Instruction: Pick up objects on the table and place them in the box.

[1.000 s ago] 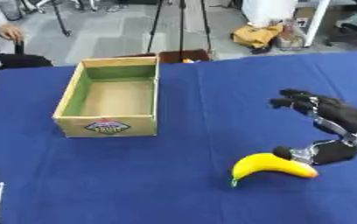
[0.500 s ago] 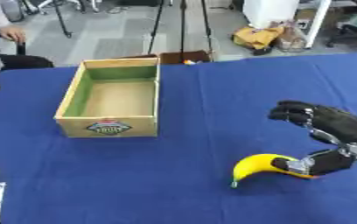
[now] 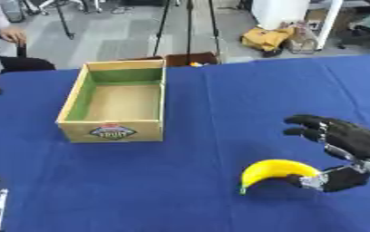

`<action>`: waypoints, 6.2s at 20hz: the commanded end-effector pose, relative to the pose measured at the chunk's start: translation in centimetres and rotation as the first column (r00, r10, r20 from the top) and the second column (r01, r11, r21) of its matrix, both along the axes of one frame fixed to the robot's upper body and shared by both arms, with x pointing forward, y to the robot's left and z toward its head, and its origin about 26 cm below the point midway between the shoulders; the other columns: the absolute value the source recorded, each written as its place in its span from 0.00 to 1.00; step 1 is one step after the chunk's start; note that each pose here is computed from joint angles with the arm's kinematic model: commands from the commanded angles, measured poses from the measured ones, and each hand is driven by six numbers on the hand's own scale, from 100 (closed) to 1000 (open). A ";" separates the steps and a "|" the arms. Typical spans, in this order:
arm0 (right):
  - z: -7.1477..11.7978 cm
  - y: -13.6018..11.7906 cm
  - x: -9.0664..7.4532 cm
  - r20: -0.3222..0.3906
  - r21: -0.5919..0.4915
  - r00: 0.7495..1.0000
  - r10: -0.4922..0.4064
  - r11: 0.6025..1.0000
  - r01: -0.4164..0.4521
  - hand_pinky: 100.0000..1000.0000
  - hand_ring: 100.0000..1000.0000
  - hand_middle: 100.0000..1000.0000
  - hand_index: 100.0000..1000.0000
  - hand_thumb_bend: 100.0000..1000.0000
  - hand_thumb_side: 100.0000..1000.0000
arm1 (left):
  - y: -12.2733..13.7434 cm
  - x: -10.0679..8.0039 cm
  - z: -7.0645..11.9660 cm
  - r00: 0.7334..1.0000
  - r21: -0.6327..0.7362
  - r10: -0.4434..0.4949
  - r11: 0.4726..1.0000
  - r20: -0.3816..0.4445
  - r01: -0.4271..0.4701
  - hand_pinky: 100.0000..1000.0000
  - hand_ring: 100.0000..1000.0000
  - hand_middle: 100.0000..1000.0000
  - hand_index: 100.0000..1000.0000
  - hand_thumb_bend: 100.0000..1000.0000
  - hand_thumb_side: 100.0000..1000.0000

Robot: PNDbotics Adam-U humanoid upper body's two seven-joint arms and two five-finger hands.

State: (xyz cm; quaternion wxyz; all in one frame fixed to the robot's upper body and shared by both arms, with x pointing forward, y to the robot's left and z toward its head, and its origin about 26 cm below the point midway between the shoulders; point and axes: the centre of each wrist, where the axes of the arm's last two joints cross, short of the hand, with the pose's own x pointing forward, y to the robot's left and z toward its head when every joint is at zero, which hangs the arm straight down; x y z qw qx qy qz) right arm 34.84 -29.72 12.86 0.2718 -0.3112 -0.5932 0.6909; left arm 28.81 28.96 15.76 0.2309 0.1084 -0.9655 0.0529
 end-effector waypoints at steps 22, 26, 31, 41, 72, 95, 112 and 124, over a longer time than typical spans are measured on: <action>-1.4 -0.3 0.9 0.017 -0.013 0.999 -0.030 0.999 0.031 0.77 0.91 0.79 0.90 0.47 0.75 | -0.2 -0.2 0.6 1.000 0.007 -0.012 1.000 0.012 0.012 0.36 0.50 0.55 0.79 0.00 0.87; -1.4 -0.1 1.0 0.020 -0.009 0.999 -0.024 1.000 0.025 0.77 0.93 0.72 0.89 0.41 0.69 | -0.3 -0.2 0.6 1.000 0.006 -0.014 1.000 0.012 0.014 0.36 0.50 0.55 0.79 0.00 0.87; -1.5 -0.1 1.0 0.026 0.002 0.999 -0.027 1.000 0.027 0.75 0.92 0.69 0.89 0.39 0.69 | -0.4 -0.2 0.6 1.000 0.005 -0.015 1.000 0.012 0.015 0.36 0.50 0.55 0.79 0.00 0.86; -2.0 0.0 0.9 0.000 0.036 1.000 -0.027 0.999 0.027 0.74 0.92 0.59 0.88 0.40 0.64 | -0.4 -0.2 0.6 1.000 0.004 -0.015 1.000 0.009 0.015 0.35 0.50 0.55 0.79 0.00 0.85; -3.7 -0.2 1.1 -0.035 0.125 0.997 -0.064 0.990 0.068 0.65 0.85 0.32 0.77 0.27 0.58 | -0.5 -0.2 0.4 1.000 -0.006 -0.007 1.000 -0.007 0.007 0.32 0.47 0.53 0.77 0.00 0.83; -3.8 -0.2 0.7 -0.023 0.160 0.999 -0.047 0.986 0.050 0.46 0.75 0.16 0.72 0.13 0.51 | -0.6 -0.2 0.3 1.000 -0.010 -0.005 1.000 -0.011 0.004 0.30 0.45 0.52 0.75 0.00 0.82; -2.4 0.2 1.4 0.102 0.207 0.994 -0.041 0.978 0.020 0.41 0.71 0.12 0.69 0.00 0.53 | -0.7 -0.2 0.2 1.000 -0.013 -0.001 1.000 -0.019 0.000 0.30 0.45 0.52 0.75 0.00 0.82; 1.8 2.3 3.9 0.214 0.176 0.977 0.002 0.983 -0.040 0.38 0.68 0.12 0.67 0.00 0.57 | -0.7 -0.3 0.1 1.000 -0.013 0.000 1.000 -0.025 0.000 0.29 0.45 0.52 0.75 0.00 0.82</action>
